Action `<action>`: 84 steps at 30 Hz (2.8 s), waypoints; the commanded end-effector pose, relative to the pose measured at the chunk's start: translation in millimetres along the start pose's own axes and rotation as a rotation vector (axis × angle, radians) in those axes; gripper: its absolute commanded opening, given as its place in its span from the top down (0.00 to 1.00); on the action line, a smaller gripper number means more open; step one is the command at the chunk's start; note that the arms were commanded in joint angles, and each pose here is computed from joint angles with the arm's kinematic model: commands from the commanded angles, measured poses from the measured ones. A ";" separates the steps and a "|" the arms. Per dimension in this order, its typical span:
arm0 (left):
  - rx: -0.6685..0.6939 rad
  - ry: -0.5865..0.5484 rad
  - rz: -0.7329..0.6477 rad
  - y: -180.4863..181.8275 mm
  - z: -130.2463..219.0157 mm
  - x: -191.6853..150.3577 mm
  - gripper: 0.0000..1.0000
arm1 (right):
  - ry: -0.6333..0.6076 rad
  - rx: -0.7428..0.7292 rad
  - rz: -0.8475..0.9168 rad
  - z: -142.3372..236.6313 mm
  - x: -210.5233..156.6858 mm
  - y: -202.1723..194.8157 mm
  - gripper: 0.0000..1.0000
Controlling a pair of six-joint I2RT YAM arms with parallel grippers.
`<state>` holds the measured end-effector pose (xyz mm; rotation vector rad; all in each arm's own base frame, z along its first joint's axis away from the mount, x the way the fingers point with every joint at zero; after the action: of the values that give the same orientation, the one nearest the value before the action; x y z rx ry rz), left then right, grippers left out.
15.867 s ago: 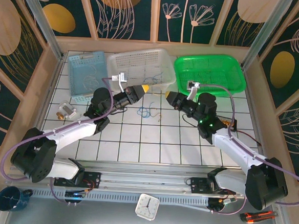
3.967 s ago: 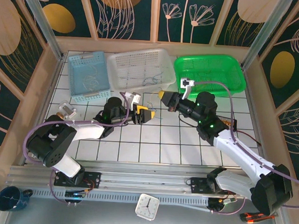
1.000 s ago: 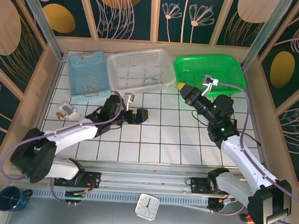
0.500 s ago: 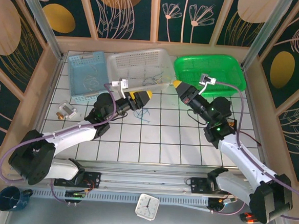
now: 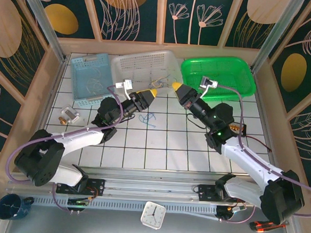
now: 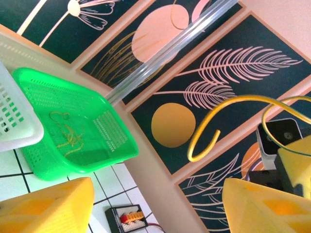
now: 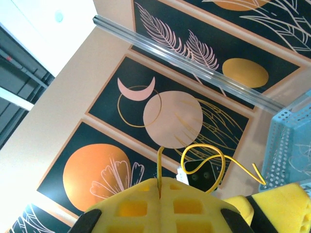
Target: Untangle the cables
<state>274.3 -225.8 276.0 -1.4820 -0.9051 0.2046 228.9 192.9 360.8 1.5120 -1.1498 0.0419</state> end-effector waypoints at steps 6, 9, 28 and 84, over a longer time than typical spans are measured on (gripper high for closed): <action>-0.110 -0.068 -0.020 -21.6 -8.1 12.0 0.33 | -0.025 0.047 -0.017 -4.2 -6.5 5.1 1.00; -0.115 -0.069 -0.018 -21.9 -10.7 12.7 0.34 | -0.018 0.056 -0.026 -6.2 -9.7 5.5 1.00; -0.076 -0.096 -0.018 -10.4 -12.1 12.8 0.93 | -0.016 0.012 0.000 6.0 -12.3 8.4 1.00; 0.278 0.036 -0.162 30.6 42.8 -14.6 0.01 | -0.186 -0.808 0.400 29.0 170.7 -252.5 0.41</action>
<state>250.8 -203.1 240.4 -1.1890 -0.9116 0.1664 464.8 28.4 251.8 0.6234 -1.3411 -0.3201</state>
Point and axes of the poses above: each hand's point on the last joint's axis, 136 mm out from that joint toward the fingers, its own z axis back along the fingers, its own y axis along the line the jaws close on, x = y × z, the point moved 8 cm from there along z, back along the fingers, and after that the axes turned 14 degrees about z, right-handed, at the moved point
